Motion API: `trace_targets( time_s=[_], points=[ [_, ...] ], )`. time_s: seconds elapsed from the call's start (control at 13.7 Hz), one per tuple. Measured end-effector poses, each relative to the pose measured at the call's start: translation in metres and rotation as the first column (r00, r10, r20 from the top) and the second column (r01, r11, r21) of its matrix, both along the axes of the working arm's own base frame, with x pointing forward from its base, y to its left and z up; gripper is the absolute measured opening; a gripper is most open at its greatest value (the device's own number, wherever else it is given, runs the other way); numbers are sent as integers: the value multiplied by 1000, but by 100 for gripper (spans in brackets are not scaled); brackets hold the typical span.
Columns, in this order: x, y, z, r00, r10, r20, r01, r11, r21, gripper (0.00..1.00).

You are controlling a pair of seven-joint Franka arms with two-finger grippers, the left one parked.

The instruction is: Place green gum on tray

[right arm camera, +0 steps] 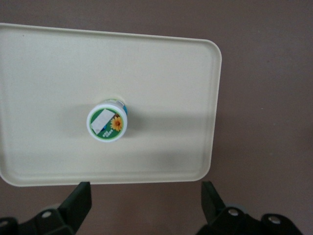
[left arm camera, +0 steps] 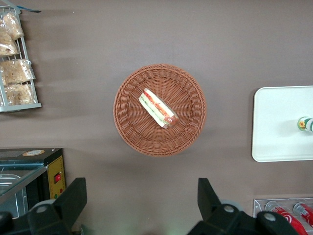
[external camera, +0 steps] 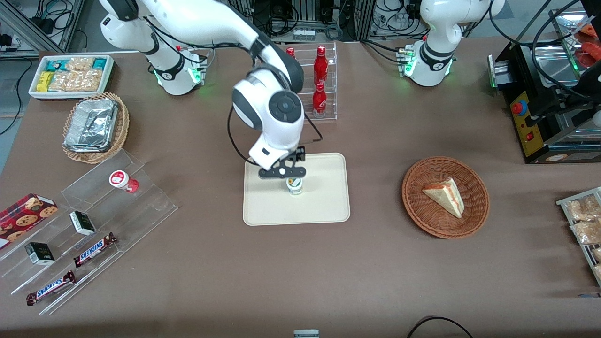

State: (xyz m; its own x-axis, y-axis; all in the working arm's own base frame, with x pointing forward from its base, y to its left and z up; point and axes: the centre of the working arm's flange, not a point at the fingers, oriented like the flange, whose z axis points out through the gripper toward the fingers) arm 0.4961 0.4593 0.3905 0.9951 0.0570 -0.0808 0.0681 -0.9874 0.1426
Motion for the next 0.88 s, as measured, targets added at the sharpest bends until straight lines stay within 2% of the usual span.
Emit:
trace_targets(
  time_s=[0.15,0.51,0.88],
  points=[
    [6,-25,28,999,35,-31,-35,999,-8,100],
    [60,-129,56,989,100,-106,-100,995,12,100],
    [97,-219,74,981,144,-126,-139,989,52,100]
  ],
)
